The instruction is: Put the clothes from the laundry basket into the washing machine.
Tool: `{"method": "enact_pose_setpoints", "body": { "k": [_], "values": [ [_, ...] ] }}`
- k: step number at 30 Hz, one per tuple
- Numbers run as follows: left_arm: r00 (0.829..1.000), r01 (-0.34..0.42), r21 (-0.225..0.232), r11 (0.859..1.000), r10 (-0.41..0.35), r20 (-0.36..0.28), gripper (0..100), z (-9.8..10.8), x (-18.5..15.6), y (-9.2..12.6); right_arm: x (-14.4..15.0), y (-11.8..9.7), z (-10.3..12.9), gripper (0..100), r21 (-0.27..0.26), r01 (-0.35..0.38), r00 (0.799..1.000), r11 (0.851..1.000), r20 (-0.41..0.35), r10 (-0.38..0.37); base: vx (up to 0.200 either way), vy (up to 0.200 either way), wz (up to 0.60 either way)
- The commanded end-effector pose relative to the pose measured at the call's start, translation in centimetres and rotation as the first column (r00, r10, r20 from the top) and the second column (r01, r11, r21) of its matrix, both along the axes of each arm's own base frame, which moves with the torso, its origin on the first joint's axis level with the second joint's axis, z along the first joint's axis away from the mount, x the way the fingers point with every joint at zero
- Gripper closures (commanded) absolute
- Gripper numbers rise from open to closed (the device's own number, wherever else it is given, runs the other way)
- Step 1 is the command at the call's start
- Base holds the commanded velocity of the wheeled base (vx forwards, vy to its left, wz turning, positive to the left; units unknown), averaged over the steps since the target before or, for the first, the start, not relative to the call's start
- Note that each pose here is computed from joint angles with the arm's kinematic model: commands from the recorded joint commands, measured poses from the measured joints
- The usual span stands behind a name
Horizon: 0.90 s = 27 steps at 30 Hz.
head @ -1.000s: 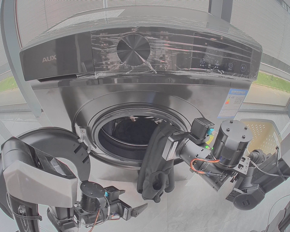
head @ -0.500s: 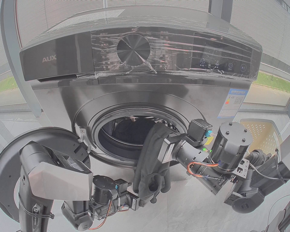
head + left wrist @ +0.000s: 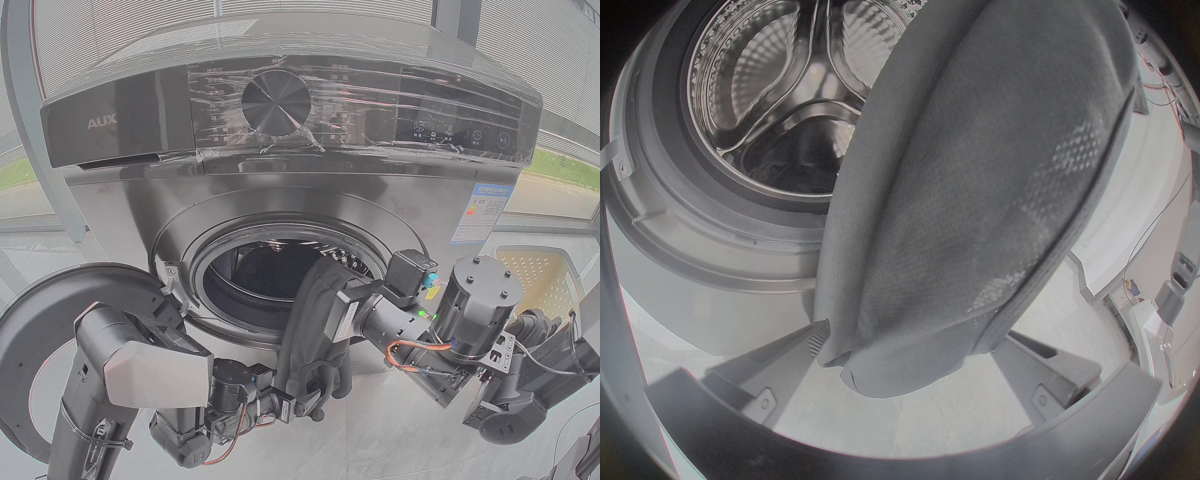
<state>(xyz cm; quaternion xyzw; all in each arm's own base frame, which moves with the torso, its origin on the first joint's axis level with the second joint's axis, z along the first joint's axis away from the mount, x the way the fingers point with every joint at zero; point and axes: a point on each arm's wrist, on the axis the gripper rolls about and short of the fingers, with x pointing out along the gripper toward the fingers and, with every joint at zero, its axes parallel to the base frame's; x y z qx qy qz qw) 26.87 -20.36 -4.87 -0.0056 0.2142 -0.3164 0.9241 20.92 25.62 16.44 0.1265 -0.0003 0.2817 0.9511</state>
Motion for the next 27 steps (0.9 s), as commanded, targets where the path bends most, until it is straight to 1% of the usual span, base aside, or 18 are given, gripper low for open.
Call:
{"method": "enact_pose_setpoints", "body": {
  "k": [1, 7, 9, 11, 13, 14, 15, 19, 20, 21, 22, 23, 24, 25, 27],
  "values": [
    [1.0, -0.008, 0.006, 1.0, 0.008, -0.009, 100, -0.8, 0.3, 0.1, -0.1, -0.1, 0.0, 100, -0.001, -0.001, 1.0, 1.0, -0.001, 0.001, 0.0, 0.0, 0.0],
    [1.0, -0.028, -0.011, 1.0, 0.028, 0.015, 100, -0.2, 1.0, 0.2, -0.2, -0.6, -0.4, 100, -0.014, 0.008, 1.0, 1.0, -0.013, -0.008, 0.0, 0.0, 0.0],
    [0.999, -0.044, -0.02, 0.999, 0.044, 0.029, 100, 0.6, 1.2, 0.7, -0.1, -1.1, -0.9, 100, -0.031, 0.02, 0.999, 0.999, -0.028, -0.021, 0.0, 0.0, 0.0],
    [0.996, -0.063, -0.038, 0.997, 0.065, 0.054, 100, 2.4, 1.0, 1.5, 0.0, -2.0, -1.2, 100, -0.046, 0.038, 0.998, 0.998, -0.039, -0.04, 0.0, 0.0, 0.0],
    [0.995, -0.065, -0.056, 0.996, 0.069, 0.073, 100, 4.5, 0.1, 2.2, 0.0, -3.3, -1.6, 100, -0.065, 0.063, 0.996, 0.996, -0.052, -0.066, 0.0, 0.0, 0.0],
    [0.995, -0.064, -0.058, 0.996, 0.069, 0.075, 100, 4.7, 0.0, 2.2, 0.0, -3.3, -1.6, 100, -0.066, 0.064, 0.996, 0.996, -0.053, -0.068, 0.0, 0.0, 0.0],
    [0.993, -0.057, -0.078, 0.995, 0.065, 0.096, 100, 6.9, -1.2, 3.0, -0.2, -4.4, -1.8, 100, -0.081, 0.085, 0.994, 0.993, -0.065, -0.09, 0.0, 0.0, 0.0],
    [0.987, -0.031, -0.119, 0.992, 0.049, 0.151, 100, 11.0, -4.4, 4.8, -0.7, -6.4, -2.5, 100, -0.116, 0.111, 0.988, 0.987, -0.093, -0.122, 0.0, 0.0, 0.0],
    [0.985, -0.022, -0.129, 0.991, 0.043, 0.164, 100, 11.8, -5.3, 5.2, -1.1, -6.8, -2.8, 100, -0.129, 0.103, 0.988, 0.986, -0.104, -0.117, 0.0, 0.0, 0.0],
    [0.985, -0.018, -0.133, 0.991, 0.041, 0.17, 100, 12.2, -5.6, 5.3, -1.3, -7.0, -2.9, 100, -0.136, 0.101, 0.987, 0.986, -0.108, -0.116, 0.0, 0.0, 0.0],
    [0.982, -0.009, -0.145, 0.989, 0.036, 0.183, 100, 13.0, -6.6, 5.8, -1.8, -7.5, -3.4, 100, -0.156, 0.095, 0.986, 0.983, -0.124, -0.115, 0.0, 0.0, 0.0],
    [0.982, -0.007, -0.147, 0.989, 0.035, 0.186, 100, 13.1, -6.8, 5.9, -1.9, -7.6, -3.5, 100, -0.158, 0.093, 0.985, 0.983, -0.126, -0.114, 0.0, 0.0, 0.0],
    [0.98, 0.009, -0.158, 0.987, 0.022, 0.196, 100, 13.9, -7.8, 6.6, -2.4, -8.0, -3.8, 100, -0.167, 0.079, 0.985, 0.983, -0.138, -0.103, 0.0, 0.0, 0.0],
    [0.98, 0.011, -0.159, 0.987, 0.021, 0.197, 100, 13.9, -7.9, 6.7, -2.5, -8.1, -3.9, 100, -0.172, 0.076, 0.985, 0.982, -0.142, -0.101, 0.0, 0.0, 0.0],
    [0.974, 0.051, -0.191, 0.98, -0.007, 0.225, 100, 15.2, -9.0, 7.6, -3.2, -9.1, -5.1, 100, -0.197, 0.048, 0.978, 0.979, -0.19, -0.086, 0.0, 0.0, 0.0]
  ]
}}
